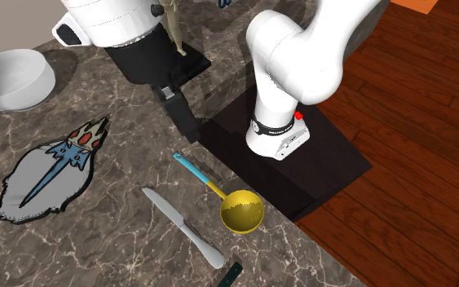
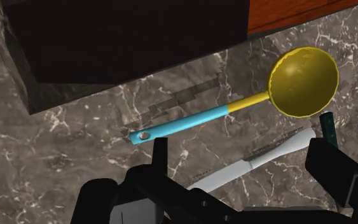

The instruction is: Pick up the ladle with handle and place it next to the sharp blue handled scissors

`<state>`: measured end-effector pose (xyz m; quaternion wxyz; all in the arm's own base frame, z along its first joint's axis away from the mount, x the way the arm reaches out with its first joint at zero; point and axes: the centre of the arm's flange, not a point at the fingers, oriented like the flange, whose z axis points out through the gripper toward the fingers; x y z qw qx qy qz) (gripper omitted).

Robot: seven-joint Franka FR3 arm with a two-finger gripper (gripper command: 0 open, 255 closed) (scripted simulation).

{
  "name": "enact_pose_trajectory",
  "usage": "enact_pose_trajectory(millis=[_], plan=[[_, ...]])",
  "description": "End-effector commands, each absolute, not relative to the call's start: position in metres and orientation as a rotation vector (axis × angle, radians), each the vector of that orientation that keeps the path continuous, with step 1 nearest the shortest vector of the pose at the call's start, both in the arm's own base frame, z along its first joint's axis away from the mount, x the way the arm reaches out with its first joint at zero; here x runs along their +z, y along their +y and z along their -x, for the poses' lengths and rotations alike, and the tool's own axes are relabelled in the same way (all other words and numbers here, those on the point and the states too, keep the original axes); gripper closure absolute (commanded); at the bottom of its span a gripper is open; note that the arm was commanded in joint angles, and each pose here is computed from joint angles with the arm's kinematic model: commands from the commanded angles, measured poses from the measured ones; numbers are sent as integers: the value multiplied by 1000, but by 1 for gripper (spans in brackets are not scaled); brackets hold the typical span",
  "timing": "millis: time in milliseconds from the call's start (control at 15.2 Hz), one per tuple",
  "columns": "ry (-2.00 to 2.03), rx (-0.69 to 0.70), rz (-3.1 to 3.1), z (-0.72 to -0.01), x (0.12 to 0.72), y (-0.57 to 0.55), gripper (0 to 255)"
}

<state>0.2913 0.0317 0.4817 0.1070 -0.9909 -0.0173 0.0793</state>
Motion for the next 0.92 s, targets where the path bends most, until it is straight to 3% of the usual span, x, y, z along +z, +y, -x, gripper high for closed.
enact_pose_trajectory(millis=[0,858], plan=[[-12,246,2865,-284,458,37,0],[126,298,2643,-259,348,93,0]])
